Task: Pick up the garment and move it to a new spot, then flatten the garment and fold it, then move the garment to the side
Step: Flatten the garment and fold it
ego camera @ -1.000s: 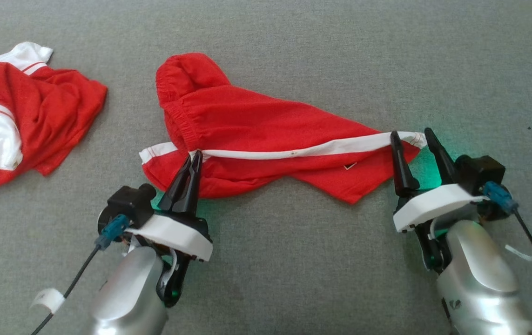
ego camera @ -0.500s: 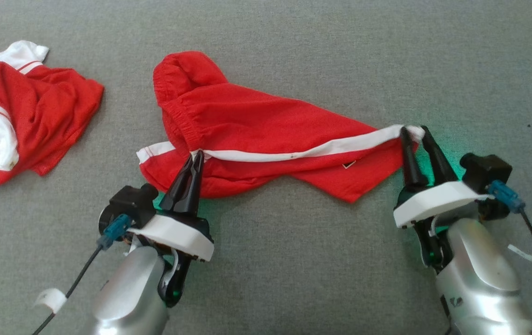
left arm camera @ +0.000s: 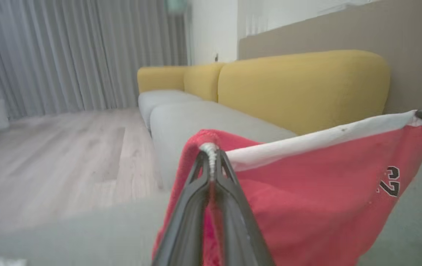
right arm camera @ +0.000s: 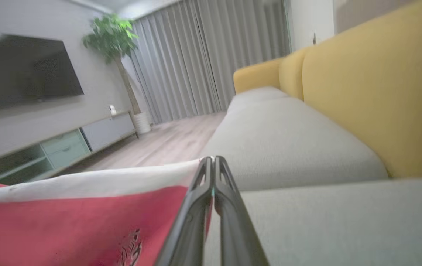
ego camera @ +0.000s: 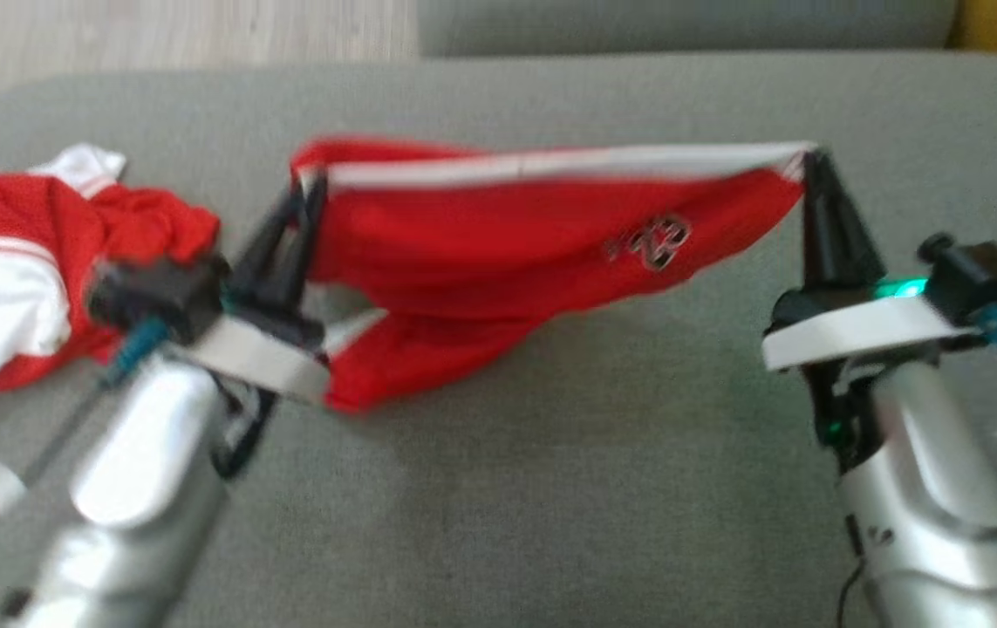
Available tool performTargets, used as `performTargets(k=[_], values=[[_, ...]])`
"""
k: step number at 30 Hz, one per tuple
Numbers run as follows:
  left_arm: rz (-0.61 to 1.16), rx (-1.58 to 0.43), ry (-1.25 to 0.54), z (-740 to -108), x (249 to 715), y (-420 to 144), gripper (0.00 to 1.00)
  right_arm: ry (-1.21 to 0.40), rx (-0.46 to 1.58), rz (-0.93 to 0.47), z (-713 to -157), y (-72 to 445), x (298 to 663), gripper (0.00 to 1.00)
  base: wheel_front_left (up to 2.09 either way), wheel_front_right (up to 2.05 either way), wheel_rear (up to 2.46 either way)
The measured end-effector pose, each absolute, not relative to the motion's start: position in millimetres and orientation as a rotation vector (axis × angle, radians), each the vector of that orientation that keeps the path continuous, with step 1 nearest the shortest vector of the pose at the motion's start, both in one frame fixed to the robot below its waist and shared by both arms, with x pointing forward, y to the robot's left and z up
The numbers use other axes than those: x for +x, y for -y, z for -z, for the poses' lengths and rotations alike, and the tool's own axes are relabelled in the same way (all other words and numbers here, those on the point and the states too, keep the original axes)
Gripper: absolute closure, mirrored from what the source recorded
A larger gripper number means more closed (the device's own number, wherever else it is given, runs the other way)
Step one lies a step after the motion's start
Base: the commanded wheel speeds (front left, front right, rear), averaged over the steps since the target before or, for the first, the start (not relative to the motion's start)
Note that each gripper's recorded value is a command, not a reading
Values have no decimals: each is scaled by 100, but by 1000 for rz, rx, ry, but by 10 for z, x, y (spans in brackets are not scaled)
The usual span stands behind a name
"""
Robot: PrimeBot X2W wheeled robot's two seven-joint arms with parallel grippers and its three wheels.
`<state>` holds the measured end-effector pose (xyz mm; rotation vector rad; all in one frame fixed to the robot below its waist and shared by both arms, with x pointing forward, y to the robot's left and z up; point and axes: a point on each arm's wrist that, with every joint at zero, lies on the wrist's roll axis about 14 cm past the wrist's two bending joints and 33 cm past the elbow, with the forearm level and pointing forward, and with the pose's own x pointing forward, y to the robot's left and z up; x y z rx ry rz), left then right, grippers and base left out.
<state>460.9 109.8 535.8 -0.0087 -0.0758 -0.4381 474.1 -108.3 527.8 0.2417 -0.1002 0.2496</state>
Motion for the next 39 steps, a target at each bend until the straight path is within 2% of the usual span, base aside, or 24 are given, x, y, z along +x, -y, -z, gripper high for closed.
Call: performTargets(k=[6, 13, 18, 22, 27, 33, 39], values=[[527, 108, 292, -6346, 4587, -1002, 100, 371, 240, -256, -6343, 1312, 4679, 100, 0, 0, 0], [587, 118, 306, -6760, 4481, -917, 100, 542, 199, -283, -7111, 1479, 4566, 100, 0, 0, 0], [599, 61, 259, -6679, 4590, -883, 100, 540, 169, -295, -7247, 1489, 4725, 100, 0, 0, 0], [579, 36, 246, -6620, 4870, -890, 100, 524, 111, -299, -7284, 1444, 5042, 100, 0, 0, 0], [544, 91, 360, -6884, 5370, -838, 100, 559, 55, -285, -7489, 1407, 5543, 100, 0, 0, 0], [497, 27, 504, -7228, 5904, -765, 100, 652, 42, -260, -7851, 1407, 6011, 100, 0, 0, 0], [504, -100, 431, -6719, 6032, -622, 100, 608, 73, -217, -7483, 1575, 6102, 100, 0, 0, 0]])
